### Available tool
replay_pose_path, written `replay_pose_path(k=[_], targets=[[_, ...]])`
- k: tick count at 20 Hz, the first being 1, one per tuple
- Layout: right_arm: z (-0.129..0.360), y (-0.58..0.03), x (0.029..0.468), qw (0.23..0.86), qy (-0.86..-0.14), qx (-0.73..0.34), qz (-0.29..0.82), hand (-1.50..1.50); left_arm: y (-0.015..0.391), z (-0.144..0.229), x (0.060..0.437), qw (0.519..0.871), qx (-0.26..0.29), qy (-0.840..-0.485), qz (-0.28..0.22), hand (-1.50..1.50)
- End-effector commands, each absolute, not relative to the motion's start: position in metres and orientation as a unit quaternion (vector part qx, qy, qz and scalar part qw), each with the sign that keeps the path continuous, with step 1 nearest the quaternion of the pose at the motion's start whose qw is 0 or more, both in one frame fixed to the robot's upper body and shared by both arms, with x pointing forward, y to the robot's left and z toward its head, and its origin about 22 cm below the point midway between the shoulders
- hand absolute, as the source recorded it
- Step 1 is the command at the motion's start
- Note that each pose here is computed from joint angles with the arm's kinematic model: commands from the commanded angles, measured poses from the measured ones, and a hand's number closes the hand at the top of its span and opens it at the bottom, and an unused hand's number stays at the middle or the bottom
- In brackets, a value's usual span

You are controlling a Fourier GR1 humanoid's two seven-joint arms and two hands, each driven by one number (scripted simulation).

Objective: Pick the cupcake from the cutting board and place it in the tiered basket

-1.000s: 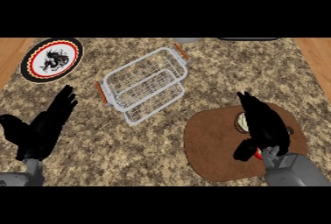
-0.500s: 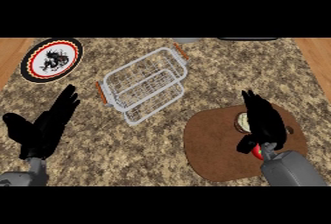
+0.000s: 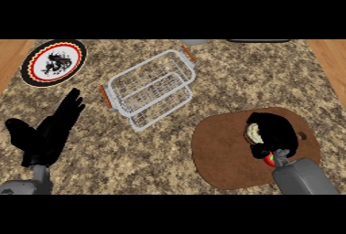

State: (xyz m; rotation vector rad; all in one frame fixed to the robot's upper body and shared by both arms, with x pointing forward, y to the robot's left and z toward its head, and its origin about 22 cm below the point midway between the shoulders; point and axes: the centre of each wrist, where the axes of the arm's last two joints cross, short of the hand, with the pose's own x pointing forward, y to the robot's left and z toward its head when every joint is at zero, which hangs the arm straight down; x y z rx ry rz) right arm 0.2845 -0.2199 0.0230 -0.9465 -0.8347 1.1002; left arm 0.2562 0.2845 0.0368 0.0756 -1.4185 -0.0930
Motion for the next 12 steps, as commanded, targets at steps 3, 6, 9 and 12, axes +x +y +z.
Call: replay_pose_path(k=[3, 6, 9, 12], targets=[[0.002, -0.220, 0.289, 0.643, -0.351, -0.425, 0.532, 1.50, 0.284, 0.057, 0.252, 0.753, 0.031, -0.656, -0.046, 0.00], [0.022, -0.221, 0.282, 0.620, -0.373, -0.433, 0.537, 1.50, 0.279, 0.048, 0.255, 0.754, 0.031, -0.654, -0.048, 0.00], [0.006, -0.218, 0.277, 0.600, -0.387, -0.456, 0.532, 1.50, 0.280, 0.039, 0.257, 0.762, 0.034, -0.646, -0.042, 0.00], [-0.001, -0.179, 0.219, 0.675, -0.330, -0.501, 0.430, 1.50, 0.295, 0.035, 0.247, 0.761, 0.050, -0.646, -0.030, 0.00]])
